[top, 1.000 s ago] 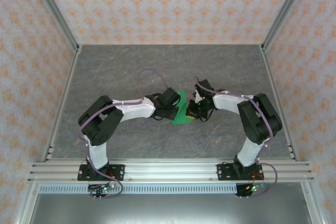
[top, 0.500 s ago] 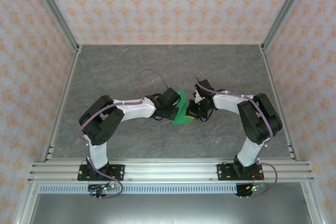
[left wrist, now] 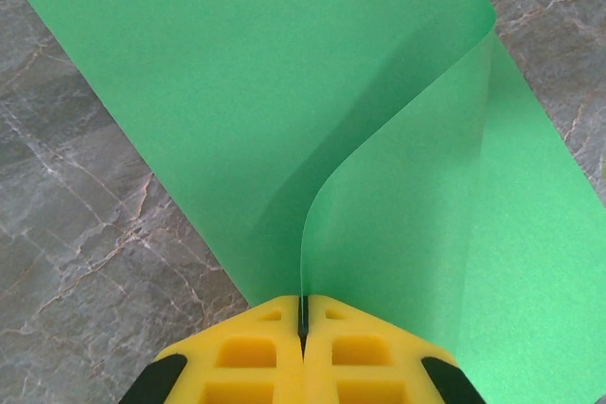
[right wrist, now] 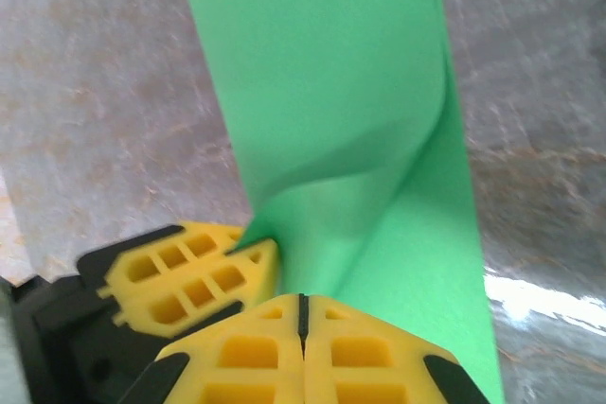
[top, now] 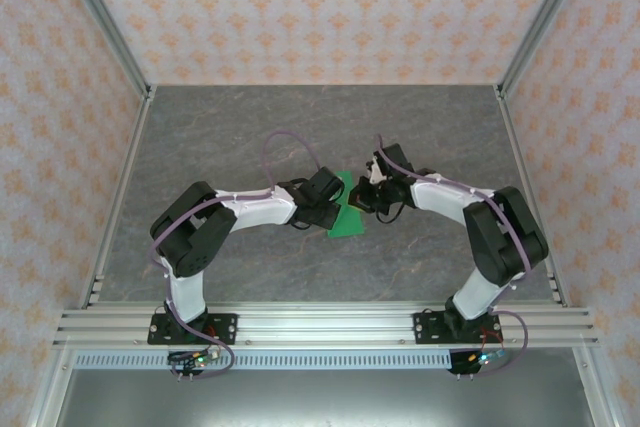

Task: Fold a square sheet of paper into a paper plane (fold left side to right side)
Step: Fold the triangle a second time at the center of the table.

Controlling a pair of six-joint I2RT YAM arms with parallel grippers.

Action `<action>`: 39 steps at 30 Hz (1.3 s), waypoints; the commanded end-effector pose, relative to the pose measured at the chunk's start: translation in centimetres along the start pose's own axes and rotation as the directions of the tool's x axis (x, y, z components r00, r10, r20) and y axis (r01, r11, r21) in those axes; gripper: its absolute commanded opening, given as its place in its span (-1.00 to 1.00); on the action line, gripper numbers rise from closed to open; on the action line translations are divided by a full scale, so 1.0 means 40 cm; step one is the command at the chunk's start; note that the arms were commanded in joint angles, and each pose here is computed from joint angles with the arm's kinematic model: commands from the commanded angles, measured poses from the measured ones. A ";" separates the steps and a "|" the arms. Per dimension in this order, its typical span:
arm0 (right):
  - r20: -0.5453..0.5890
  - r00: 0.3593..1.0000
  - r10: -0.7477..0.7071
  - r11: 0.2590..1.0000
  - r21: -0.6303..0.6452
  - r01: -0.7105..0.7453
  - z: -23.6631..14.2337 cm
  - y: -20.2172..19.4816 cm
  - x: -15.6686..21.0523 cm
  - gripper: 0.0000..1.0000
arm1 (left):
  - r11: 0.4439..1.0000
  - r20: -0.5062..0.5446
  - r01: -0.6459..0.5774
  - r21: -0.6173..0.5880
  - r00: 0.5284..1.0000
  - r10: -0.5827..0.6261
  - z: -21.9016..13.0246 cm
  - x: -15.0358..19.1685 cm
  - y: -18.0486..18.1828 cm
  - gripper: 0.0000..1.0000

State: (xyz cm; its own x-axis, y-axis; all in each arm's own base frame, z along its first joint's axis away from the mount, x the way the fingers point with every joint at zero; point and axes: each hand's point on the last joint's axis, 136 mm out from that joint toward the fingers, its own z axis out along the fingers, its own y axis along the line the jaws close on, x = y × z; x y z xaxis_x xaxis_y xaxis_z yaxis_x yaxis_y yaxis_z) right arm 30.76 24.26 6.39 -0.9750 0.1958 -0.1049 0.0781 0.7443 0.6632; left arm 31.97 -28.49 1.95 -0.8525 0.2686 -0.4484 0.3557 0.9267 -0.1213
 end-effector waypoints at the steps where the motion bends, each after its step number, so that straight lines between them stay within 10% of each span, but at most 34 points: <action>1: 0.003 1.000 0.012 0.998 -0.060 -0.011 0.024 0.034 -0.007 -0.86 | 1.000 -0.011 -0.006 -0.027 1.000 0.006 0.018 0.017 0.020 -0.98; 39: -0.054 0.999 0.001 0.991 0.134 0.006 0.092 -0.087 0.016 -0.87 | 1.000 -0.004 -0.010 -0.027 1.000 0.010 0.010 0.010 0.019 -0.98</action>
State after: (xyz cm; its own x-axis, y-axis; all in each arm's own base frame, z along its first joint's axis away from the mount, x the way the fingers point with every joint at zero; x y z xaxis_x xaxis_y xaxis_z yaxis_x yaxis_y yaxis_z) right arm 30.78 24.98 2.28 -0.9836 0.1694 -0.0615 0.0963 0.7823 0.6154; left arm 31.97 -28.48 1.94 -0.8524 0.2689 -0.4484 0.3560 0.9266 -0.1211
